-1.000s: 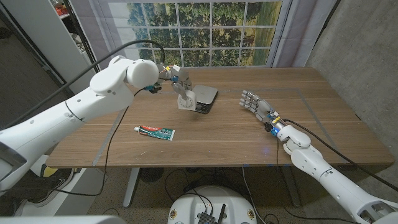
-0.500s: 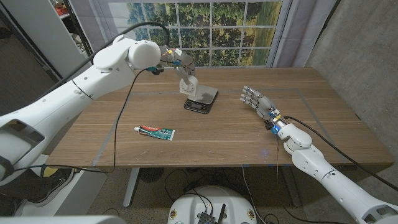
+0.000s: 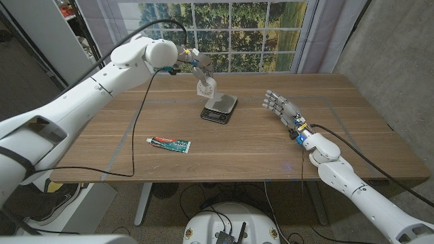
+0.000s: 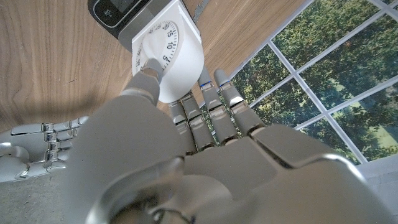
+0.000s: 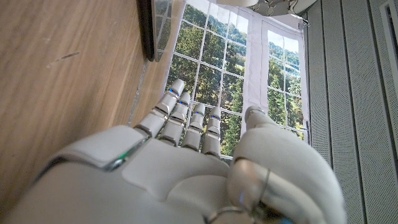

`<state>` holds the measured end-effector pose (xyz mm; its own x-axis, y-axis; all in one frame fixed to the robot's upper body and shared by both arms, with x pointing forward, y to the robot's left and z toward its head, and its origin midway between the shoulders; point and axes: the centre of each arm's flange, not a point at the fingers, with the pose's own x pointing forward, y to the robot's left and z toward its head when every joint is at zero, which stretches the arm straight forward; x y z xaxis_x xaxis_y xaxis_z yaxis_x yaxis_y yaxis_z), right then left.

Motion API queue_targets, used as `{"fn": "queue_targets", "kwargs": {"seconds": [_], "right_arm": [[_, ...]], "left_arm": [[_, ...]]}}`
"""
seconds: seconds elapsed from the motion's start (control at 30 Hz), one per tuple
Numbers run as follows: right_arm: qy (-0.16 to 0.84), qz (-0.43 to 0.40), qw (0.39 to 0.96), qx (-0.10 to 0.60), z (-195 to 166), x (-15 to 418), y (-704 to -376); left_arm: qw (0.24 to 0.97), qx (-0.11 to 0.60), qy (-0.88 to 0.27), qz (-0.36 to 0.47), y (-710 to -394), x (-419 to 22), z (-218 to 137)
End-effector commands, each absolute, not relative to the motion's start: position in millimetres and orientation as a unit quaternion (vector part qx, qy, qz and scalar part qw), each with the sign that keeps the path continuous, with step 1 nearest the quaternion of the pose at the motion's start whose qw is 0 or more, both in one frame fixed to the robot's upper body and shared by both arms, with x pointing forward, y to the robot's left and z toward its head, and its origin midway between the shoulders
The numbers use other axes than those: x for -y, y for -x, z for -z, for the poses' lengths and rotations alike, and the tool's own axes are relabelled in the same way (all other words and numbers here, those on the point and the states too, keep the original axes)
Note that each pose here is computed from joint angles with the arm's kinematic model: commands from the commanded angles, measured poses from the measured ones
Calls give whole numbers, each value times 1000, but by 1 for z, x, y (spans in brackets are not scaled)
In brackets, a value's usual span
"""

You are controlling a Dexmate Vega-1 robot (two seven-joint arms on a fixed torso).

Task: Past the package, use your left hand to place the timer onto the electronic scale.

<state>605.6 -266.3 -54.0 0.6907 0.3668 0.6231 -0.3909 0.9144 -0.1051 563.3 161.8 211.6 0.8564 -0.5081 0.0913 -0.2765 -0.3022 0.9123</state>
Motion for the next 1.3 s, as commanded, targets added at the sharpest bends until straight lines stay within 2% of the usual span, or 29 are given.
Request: {"fn": "queue_targets", "kwargs": {"seconds": [0.03,0.8,1.3], "right_arm": [[-19,-199,918,341,52,265,-602],[-23,-197,920,338,57,267,-595],[-26,-191,923,334,62,269,-591]], "left_arm": [[554,243,-785,130,-609,-159,-209],[566,229,-773,171,-669,-138,-190],[561,212,-778,186,-685,-131,-176]]}}
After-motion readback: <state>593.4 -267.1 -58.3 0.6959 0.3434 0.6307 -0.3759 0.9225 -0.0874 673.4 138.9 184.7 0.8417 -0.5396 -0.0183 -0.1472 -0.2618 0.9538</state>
